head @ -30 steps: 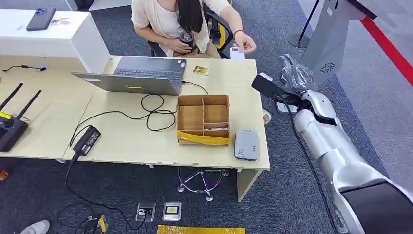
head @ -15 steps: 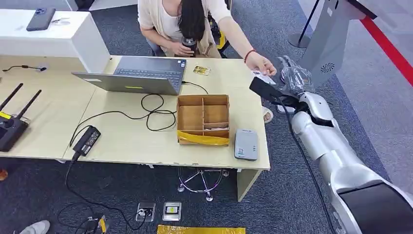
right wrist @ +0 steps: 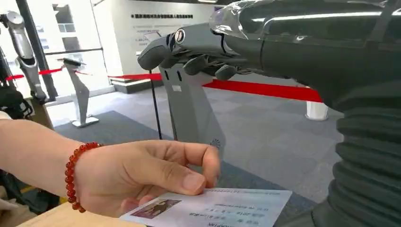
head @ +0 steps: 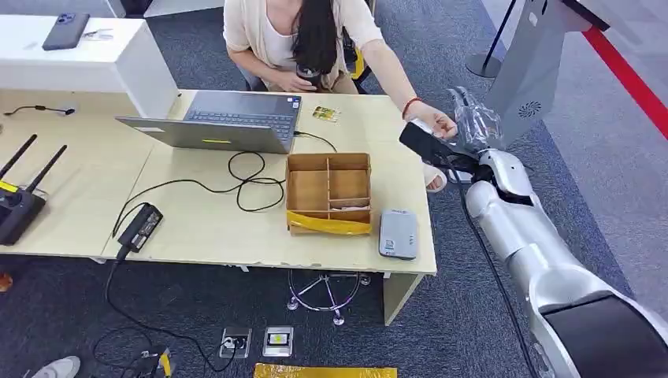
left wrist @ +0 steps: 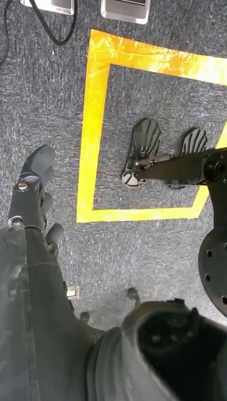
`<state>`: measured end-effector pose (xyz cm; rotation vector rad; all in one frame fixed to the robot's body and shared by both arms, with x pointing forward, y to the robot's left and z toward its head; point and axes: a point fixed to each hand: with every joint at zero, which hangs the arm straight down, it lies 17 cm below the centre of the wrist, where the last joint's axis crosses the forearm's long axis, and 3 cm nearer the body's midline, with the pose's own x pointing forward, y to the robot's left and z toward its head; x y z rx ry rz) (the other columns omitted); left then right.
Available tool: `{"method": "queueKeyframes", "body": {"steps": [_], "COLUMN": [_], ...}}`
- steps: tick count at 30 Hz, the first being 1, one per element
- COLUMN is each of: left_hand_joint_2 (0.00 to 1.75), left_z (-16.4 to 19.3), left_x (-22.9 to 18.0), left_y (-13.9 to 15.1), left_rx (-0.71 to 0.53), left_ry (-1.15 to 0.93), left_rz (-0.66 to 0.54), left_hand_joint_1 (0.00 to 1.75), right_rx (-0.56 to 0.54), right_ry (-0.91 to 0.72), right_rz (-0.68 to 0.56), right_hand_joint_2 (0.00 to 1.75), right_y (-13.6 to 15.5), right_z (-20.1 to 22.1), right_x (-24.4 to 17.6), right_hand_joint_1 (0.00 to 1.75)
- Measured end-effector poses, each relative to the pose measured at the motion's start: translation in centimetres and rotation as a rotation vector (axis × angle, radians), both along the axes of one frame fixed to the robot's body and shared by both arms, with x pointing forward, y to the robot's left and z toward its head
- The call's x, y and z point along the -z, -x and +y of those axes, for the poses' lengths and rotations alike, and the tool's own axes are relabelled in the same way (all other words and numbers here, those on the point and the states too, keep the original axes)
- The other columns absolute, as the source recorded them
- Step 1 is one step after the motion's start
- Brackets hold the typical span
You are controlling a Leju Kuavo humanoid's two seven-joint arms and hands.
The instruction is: Pass the card to the sensor for recognition and then transmit it.
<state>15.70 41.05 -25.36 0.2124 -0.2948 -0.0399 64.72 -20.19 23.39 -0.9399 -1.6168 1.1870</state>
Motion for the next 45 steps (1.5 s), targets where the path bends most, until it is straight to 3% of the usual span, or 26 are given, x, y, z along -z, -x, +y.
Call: {"method": "queueKeyframes", "body": {"steps": [1, 33, 45], "left_hand_joint_2": [0.00, 0.00, 0.00], "left_z": [0.0, 0.1, 0.3], "left_x": [0.0, 0.1, 0.7], "left_y": [0.0, 0.5, 3.0], "left_rx": [0.000, 0.008, -0.001], "left_ry": [0.000, -0.003, -0.015], "left_rz": [0.000, 0.009, 0.053], "left_hand_joint_1": [0.00, 0.00, 0.00], "right_rx": [0.000, -0.045, -0.051], "right_ry": [-0.004, -0.039, -0.042], "right_rz": [-0.004, -0.005, 0.137], "right_hand_joint_2": [1.75, 1.75, 1.75], "right_y": [0.0, 1.0, 4.8], "right_z": [0.1, 1.3, -0.7], "right_x": [-0.1, 1.4, 11.1], "right_hand_joint_1": [1.75, 1.75, 1.75]}}
